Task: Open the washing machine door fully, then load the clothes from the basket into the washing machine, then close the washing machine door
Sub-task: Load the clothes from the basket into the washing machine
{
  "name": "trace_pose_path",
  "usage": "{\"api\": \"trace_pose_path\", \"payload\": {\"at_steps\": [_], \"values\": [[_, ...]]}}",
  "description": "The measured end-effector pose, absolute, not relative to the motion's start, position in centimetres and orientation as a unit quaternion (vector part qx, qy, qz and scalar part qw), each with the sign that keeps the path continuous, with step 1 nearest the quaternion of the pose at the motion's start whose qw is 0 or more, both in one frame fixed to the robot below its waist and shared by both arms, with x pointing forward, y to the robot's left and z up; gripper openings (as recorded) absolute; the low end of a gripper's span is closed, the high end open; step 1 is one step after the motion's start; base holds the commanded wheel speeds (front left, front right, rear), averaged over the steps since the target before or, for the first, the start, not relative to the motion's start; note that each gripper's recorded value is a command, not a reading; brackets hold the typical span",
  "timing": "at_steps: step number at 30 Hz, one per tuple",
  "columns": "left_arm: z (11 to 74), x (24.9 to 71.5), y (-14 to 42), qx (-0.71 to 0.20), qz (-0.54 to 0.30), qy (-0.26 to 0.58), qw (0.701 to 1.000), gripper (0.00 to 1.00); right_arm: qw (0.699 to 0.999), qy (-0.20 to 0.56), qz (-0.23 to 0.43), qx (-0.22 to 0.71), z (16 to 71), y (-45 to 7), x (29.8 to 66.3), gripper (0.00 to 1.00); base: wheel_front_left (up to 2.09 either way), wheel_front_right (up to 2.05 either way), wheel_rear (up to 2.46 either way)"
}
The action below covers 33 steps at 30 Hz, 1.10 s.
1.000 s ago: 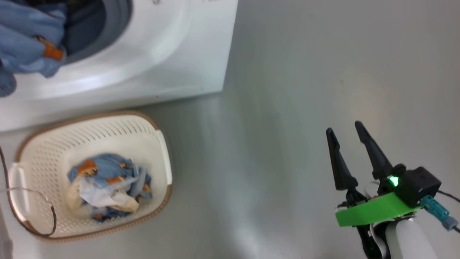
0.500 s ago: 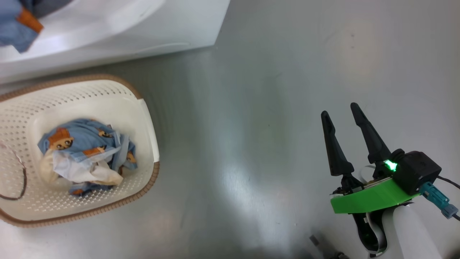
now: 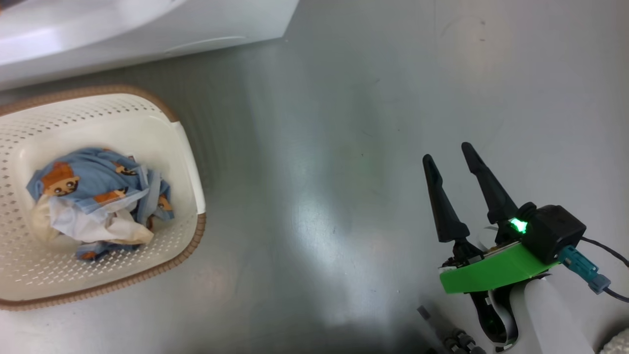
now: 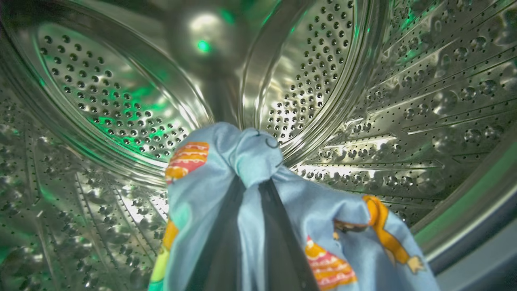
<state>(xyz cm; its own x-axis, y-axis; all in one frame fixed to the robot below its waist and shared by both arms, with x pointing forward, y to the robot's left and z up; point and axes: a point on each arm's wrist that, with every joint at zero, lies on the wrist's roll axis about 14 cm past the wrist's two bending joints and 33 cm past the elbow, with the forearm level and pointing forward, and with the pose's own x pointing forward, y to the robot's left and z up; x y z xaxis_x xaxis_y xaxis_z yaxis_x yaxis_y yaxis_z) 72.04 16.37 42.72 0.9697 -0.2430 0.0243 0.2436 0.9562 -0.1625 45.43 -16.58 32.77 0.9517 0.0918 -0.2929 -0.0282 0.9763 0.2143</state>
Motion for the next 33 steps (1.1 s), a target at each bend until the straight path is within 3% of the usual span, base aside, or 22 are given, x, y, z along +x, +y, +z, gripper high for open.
{"api": "trace_pose_path", "payload": {"at_steps": [13, 25, 33], "values": [[41.2, 74.4, 14.8, -0.087, -0.137, 0.031, 0.986, 0.0, 0.977, 0.178, 0.036, 0.111, 31.3, -16.0, 44.5, 1.0, 0.0, 0.0, 0.0], [54.3, 75.7, 14.5, -0.056, -0.147, -0.214, 0.964, 0.0, 0.973, 0.193, 0.029, 0.122, 30.4, -16.1, 43.8, 1.0, 0.0, 0.0, 0.0], [47.8, 75.1, 14.5, -0.076, -0.126, -0.138, 0.979, 0.0, 0.973, 0.192, 0.029, 0.126, 30.5, -16.1, 43.8, 1.0, 0.0, 0.0, 0.0]]}}
